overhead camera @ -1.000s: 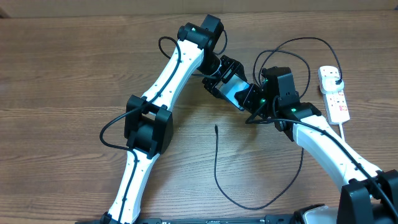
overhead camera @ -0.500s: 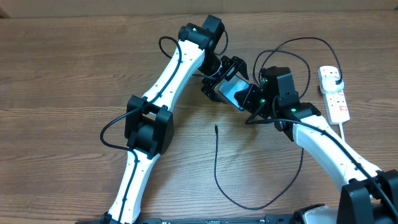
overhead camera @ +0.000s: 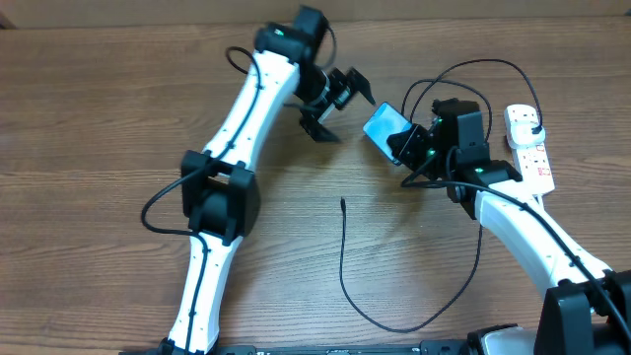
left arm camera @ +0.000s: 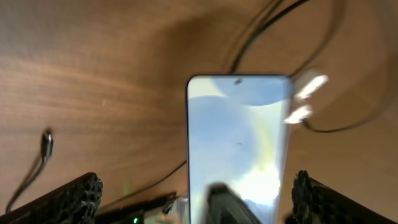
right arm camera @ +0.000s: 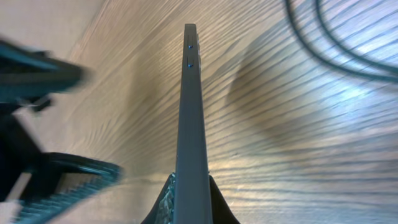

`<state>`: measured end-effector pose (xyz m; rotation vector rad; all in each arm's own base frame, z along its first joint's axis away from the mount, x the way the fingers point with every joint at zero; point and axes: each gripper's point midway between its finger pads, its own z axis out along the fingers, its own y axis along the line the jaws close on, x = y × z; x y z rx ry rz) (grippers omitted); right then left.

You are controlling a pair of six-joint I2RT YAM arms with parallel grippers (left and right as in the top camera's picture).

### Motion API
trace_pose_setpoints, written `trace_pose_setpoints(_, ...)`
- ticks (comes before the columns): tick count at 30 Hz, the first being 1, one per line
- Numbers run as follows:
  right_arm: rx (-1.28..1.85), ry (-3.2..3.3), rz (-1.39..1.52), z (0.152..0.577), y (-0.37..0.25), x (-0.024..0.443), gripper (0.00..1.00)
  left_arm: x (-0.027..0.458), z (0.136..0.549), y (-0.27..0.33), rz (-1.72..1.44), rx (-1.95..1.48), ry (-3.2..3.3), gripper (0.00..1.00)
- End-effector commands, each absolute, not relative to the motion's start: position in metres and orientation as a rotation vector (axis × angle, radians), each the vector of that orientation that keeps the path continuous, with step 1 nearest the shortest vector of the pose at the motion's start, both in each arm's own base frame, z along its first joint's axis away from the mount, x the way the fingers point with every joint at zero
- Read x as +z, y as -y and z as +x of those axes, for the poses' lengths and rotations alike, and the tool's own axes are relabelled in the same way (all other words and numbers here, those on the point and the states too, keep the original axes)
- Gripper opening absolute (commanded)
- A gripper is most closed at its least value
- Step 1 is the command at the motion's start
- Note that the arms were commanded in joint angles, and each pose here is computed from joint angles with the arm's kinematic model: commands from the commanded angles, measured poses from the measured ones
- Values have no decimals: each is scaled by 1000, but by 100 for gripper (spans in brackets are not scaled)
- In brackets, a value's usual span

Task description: Plug charger to phone and switch on socket

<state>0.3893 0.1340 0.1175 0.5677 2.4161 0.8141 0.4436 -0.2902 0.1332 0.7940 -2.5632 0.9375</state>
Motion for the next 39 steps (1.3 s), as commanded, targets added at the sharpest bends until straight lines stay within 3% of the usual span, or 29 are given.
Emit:
trace_pose_setpoints(1,841,-2365,659,399,-128,129,4,171,466,280,686,1086,2692,100)
trace_pose_setpoints(13,1404,-2072,1323,418,-152,173,4,232,480,280,406,1307,2888,100)
trace_pose_setpoints(21,1651,-1880,1306,435,-163,221,4,238,486,282,556,1335,2831,100)
trace_pose_setpoints(39,1925,-1689,1260,438,-183,276,4,250,500,291,915,1388,2627,100)
